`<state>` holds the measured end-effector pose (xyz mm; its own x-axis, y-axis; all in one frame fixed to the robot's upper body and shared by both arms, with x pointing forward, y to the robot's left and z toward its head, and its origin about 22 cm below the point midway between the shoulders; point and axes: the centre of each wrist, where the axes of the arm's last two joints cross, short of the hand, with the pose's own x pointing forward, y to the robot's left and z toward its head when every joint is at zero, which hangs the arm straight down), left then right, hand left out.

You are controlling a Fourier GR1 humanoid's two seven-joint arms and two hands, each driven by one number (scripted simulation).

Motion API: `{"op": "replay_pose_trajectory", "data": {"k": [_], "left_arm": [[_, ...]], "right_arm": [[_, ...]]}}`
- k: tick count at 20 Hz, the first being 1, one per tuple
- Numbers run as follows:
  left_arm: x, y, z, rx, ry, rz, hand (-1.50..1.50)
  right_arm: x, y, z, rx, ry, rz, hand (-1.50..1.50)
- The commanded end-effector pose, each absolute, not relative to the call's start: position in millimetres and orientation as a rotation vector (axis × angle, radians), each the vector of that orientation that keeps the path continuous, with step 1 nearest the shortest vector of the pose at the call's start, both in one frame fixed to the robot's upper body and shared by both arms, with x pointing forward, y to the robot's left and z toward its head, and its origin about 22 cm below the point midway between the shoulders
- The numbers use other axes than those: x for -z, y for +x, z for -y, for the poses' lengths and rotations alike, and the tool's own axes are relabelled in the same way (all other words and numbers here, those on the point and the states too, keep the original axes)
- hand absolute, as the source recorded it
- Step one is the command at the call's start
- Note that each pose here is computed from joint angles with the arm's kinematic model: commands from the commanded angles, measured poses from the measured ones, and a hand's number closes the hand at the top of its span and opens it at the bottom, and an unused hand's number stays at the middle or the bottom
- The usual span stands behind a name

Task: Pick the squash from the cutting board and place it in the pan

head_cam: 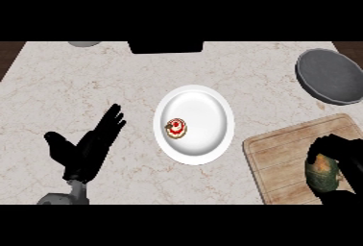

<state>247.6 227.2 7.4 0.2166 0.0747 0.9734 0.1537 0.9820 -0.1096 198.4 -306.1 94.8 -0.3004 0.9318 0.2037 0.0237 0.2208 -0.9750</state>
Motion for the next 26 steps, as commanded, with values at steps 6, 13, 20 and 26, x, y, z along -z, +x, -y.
{"op": "replay_pose_trajectory", "data": {"k": [6,13,20,26], "left_arm": [[-5.0,249.8,-230.7,0.052,-0.218,1.363,0.00],[-16.3,260.5,-208.7,0.079,-0.227,1.362,0.00],[-23.2,262.0,-221.0,0.103,-0.234,1.366,0.00],[-7.9,250.2,-210.9,0.110,-0.216,1.366,0.00]], "right_arm": [[-121.3,200.5,351.3,-0.704,-0.684,1.787,1.50],[-111.7,247.2,387.2,-0.625,-0.660,1.729,1.50],[-75.2,306.0,401.3,-0.727,-0.893,1.705,1.50],[-66.5,335.1,430.3,-0.505,-1.051,1.733,1.50]]}}
